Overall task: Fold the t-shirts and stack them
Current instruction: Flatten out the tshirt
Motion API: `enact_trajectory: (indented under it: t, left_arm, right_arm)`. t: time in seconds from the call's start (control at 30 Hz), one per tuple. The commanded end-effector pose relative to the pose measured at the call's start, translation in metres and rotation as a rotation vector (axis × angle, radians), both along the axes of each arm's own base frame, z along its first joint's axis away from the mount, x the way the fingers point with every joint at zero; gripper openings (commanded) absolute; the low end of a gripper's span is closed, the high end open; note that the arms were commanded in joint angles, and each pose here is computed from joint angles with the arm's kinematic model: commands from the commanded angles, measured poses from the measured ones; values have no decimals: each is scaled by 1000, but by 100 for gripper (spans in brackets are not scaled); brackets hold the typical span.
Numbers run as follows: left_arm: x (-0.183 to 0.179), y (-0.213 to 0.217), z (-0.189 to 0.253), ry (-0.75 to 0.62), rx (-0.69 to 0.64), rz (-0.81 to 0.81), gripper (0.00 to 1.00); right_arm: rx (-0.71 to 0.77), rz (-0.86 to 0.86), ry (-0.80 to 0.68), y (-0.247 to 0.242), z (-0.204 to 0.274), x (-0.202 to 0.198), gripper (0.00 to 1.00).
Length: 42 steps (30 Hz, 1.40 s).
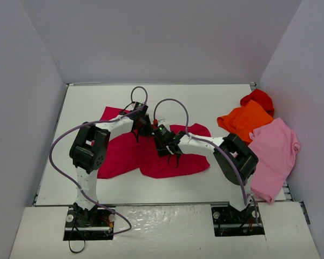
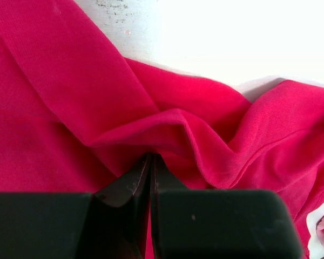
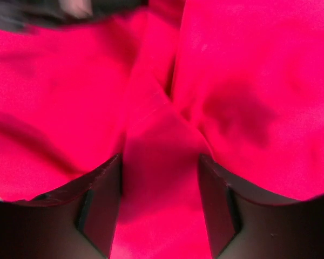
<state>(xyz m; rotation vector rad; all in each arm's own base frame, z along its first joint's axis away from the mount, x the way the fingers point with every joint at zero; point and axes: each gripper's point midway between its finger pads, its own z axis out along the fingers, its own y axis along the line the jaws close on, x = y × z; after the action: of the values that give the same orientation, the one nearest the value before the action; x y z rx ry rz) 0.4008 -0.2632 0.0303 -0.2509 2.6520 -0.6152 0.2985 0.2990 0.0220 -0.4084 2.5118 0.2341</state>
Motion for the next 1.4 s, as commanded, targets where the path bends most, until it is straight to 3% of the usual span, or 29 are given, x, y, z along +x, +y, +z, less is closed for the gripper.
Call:
enact_trajectory:
  t: [0.0, 0.47, 0.77, 0.9, 1.0, 1.17, 1.27, 1.37]
  left_arm:
    - [-17, 2, -2, 36, 32, -10, 0]
    - [-9, -4, -8, 42, 25, -14, 0]
    - [-4, -10, -8, 37, 15, -19, 0]
    - [0, -13, -6, 29, 8, -22, 0]
    - [3, -15, -4, 24, 7, -26, 0]
    - [5, -15, -1, 17, 11, -37, 0]
    - [4, -14, 0, 22, 21, -42, 0]
    - [3, -12, 3, 17, 25, -40, 0]
  right_arm:
    - [39, 37, -43, 19, 12, 11, 2]
    - [100, -42, -142, -25, 91, -18, 0]
    - [183, -77, -121, -43, 113, -87, 2]
    - [279, -29, -48, -27, 112, -138, 18]
    - [317, -5, -13, -19, 107, -174, 25]
    - [280, -54, 2, -32, 85, -227, 47]
    - [207, -132, -58, -55, 81, -224, 56]
    - [158, -222, -184, -71, 88, -185, 63]
